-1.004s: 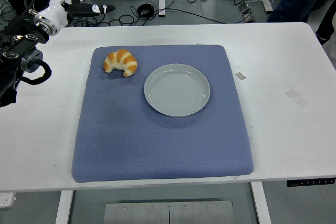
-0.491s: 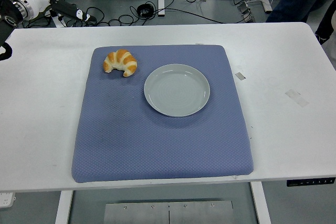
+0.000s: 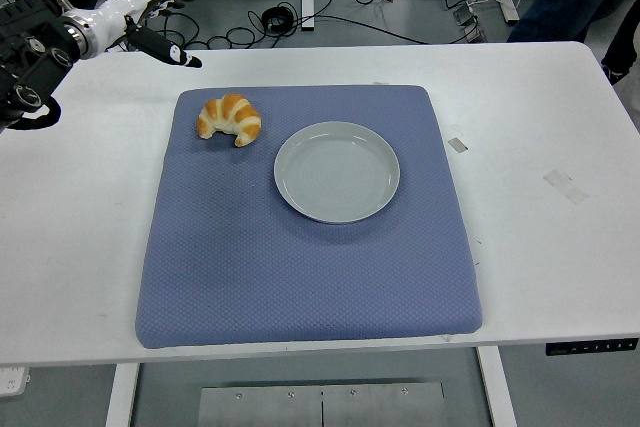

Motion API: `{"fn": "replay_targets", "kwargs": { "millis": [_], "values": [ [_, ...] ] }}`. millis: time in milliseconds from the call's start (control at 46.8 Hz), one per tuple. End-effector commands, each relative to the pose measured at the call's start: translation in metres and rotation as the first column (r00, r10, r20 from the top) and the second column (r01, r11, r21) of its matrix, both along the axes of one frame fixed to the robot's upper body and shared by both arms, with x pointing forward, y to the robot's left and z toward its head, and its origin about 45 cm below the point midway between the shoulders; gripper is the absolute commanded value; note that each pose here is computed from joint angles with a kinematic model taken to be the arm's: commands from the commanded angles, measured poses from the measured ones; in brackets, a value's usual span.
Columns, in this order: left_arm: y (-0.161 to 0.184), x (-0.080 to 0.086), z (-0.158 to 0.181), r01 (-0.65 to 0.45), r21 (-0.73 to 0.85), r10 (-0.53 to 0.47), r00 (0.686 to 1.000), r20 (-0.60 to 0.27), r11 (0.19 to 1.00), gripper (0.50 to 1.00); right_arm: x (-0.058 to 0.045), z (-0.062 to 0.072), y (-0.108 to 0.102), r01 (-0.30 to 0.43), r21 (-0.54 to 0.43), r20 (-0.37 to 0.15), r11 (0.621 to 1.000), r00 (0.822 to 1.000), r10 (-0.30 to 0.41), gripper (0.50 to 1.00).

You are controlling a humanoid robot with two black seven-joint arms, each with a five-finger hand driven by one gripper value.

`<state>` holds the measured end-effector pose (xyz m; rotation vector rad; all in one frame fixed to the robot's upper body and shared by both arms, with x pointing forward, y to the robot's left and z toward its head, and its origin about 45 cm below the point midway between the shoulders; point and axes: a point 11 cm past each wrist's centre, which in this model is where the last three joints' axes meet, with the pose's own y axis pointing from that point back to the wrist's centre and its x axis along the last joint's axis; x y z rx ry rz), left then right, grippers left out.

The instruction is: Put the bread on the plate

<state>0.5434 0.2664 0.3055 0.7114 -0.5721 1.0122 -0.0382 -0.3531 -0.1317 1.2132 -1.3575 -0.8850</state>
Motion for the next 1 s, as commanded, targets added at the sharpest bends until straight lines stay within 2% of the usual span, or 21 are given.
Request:
{"fn": "replay_targets", "kwargs": {
  "millis": [0,150,278,491,983],
  "values": [
    [-0.011,0.004,0.01,0.016,0.089,-0.016,1.0,0.002,0.996,0.971,0.0,0.0,0.0,0.0,-0.001,0.0,1.0,1.0,0.0,1.0],
    [-0.032,0.007,0.031,0.097,0.19,-0.096,0.995,-0.015,0.977,0.972,0.0,0.0,0.0,0.0,0.001,0.0,1.0,1.0,0.0,1.0],
    [-0.039,0.005,0.035,0.174,0.291,-0.154,0.984,-0.09,0.941,0.972,0.0,0.0,0.0,0.0,0.001,0.0,1.0,1.0,0.0,1.0],
    [-0.053,0.0,0.015,0.237,0.411,-0.195,0.971,-0.141,0.88,0.971,0.0,0.0,0.0,0.0,-0.001,0.0,1.0,1.0,0.0,1.0],
    [-0.041,-0.013,-0.036,0.252,0.417,-0.176,0.961,-0.213,0.873,0.971,0.0,0.0,0.0,0.0,-0.001,0.0,1.0,1.0,0.0,1.0]
  ]
}}
